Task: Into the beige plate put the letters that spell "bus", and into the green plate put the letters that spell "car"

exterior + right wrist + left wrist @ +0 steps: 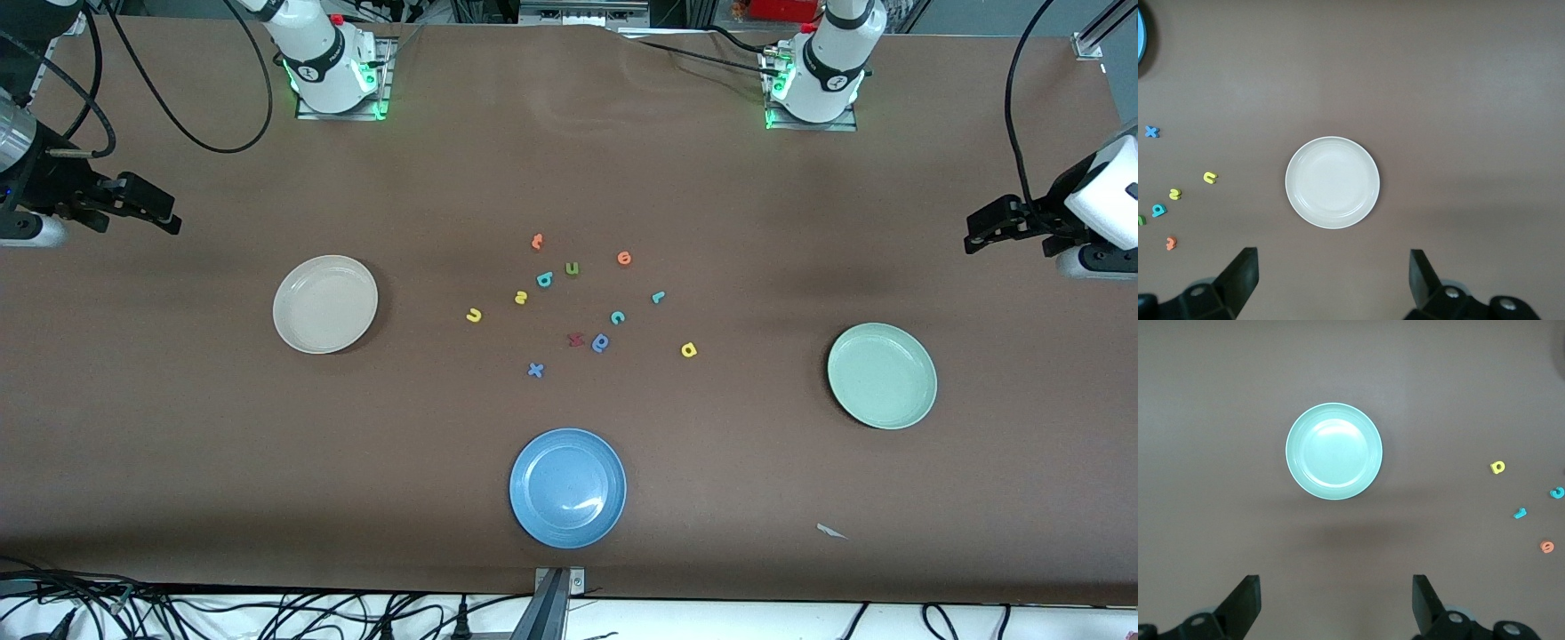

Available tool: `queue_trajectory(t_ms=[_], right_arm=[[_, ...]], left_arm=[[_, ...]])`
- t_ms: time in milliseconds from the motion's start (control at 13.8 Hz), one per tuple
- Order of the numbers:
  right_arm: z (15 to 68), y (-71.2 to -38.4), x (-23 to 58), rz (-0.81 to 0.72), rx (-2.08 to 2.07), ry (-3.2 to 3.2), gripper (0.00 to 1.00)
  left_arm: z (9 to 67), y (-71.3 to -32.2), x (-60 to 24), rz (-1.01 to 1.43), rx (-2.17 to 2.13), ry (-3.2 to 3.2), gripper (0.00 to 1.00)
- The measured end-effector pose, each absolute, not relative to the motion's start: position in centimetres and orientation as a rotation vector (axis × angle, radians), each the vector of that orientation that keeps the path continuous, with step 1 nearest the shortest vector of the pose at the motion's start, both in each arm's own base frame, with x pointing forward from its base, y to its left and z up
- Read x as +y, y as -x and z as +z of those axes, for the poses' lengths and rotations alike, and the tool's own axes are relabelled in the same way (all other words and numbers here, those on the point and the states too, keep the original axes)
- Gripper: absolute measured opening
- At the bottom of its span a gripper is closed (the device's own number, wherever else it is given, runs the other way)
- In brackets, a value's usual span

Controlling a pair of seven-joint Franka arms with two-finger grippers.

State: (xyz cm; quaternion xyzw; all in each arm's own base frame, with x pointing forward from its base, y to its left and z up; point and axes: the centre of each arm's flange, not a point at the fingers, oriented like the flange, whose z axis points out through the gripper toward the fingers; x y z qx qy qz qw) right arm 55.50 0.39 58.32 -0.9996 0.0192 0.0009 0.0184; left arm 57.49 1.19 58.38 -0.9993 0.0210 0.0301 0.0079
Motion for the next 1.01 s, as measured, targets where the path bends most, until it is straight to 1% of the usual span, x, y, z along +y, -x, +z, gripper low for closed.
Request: queue_trajectory(t_ms=[435,1014], right_arm=[[58.3,-55.5,0.3,0.003,0.062,3.105,1.00],[58.3,-55.5,0.3,0.005,0.063,3.105,1.00]], left_arm=[[58.4,-57.3,4.3,0.097,0.117,3.126,1.00],[58.4,-57.4,3.1,0.097,0.156,3.125,1.00]])
